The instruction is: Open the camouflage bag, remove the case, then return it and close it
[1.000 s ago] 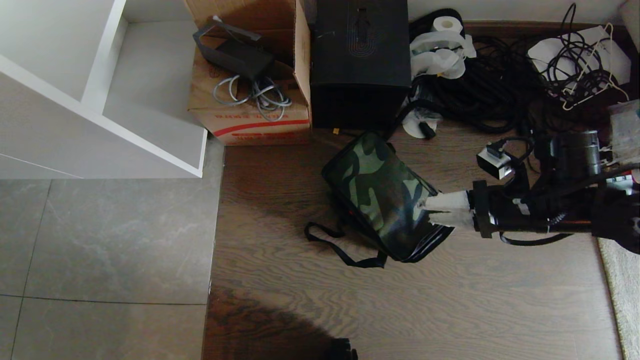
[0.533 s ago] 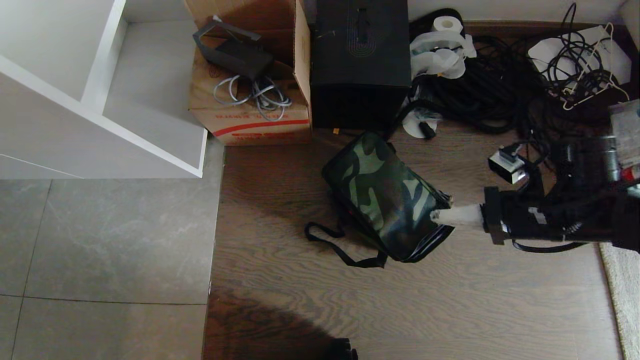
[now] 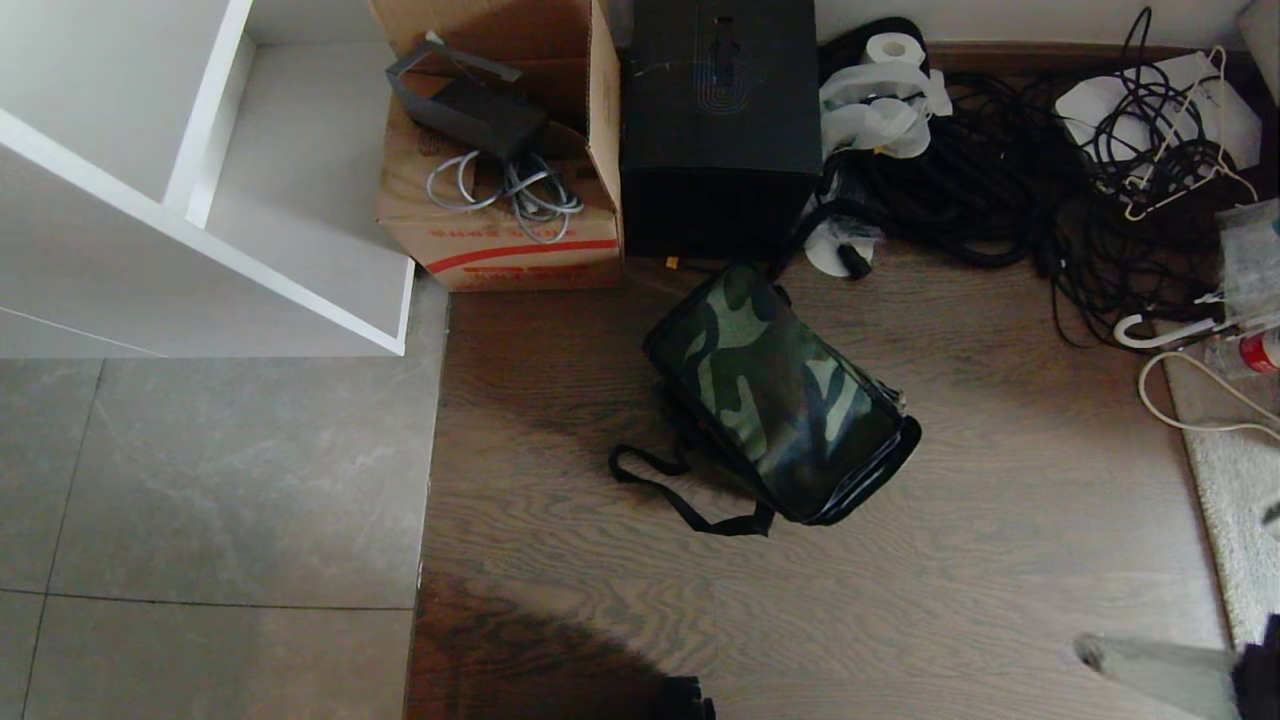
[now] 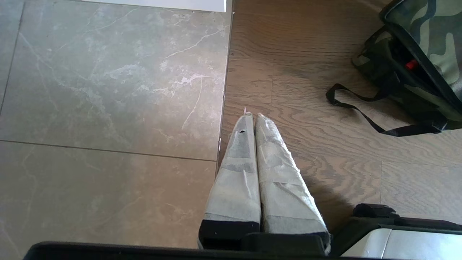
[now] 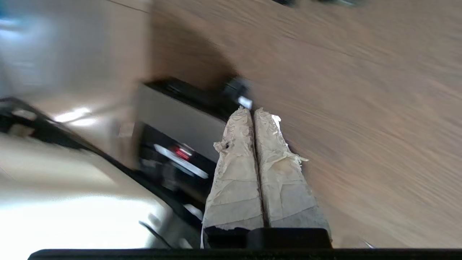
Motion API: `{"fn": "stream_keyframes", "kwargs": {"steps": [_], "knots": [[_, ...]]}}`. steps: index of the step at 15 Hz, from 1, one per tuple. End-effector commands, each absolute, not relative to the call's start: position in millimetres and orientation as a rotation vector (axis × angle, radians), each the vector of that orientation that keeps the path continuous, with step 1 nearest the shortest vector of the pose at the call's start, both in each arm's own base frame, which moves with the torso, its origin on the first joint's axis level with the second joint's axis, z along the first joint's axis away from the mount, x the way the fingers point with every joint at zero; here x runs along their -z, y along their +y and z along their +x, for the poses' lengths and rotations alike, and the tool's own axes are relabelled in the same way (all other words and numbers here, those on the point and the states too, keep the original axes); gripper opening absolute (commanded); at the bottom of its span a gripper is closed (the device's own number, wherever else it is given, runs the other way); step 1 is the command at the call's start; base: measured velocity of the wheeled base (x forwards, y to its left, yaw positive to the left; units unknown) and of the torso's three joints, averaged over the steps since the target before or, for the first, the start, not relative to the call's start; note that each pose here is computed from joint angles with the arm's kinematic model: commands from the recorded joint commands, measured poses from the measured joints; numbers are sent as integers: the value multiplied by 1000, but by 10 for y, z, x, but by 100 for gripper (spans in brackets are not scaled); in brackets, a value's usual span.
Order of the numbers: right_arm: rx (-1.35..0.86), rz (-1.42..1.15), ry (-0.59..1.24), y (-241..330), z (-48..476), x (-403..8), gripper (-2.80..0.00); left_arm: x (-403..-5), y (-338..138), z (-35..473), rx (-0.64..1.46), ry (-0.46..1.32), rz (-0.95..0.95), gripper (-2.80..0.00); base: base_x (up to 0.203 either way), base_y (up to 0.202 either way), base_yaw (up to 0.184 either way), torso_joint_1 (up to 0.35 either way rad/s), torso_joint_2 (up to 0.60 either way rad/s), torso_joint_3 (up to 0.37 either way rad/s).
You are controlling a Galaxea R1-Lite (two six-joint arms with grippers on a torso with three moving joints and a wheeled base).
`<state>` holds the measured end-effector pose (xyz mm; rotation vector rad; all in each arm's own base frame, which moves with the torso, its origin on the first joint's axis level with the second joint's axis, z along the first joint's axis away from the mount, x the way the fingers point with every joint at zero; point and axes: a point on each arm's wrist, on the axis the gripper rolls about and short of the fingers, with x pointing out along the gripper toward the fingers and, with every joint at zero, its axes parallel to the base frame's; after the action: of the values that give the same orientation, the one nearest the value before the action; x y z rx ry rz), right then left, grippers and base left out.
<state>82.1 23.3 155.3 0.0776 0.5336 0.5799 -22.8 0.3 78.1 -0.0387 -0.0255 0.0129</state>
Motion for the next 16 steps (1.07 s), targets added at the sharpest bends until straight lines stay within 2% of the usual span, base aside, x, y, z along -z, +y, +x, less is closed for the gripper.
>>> {"fn": "stream_keyframes", "kwargs": {"steps": [1,4,7,9,12,16], "knots": [[-472,5,332,102,198,-1365,-280,-756,3,-221,-13,-17,-40,-280,0,0,0,0,0,0],[-282,-52,279,43,-59,-1014,-280,-756,3,-221,-13,-17,-40,-280,0,0,0,0,0,0],[-88,-83,161,10,-91,-885,-280,-756,3,-221,-13,-17,-40,-280,0,0,0,0,0,0],[-73,-76,144,8,-123,-863,-280,-756,3,-221,-15,-17,-40,-280,0,0,0,0,0,0],[-25,11,11,0,-236,-774,-280,-756,3,-221,-13,-17,-39,-280,0,0,0,0,0,0],[-20,-8,8,0,-234,-765,-280,-756,3,-221,-13,-17,-38,-280,0,0,0,0,0,0]]}}
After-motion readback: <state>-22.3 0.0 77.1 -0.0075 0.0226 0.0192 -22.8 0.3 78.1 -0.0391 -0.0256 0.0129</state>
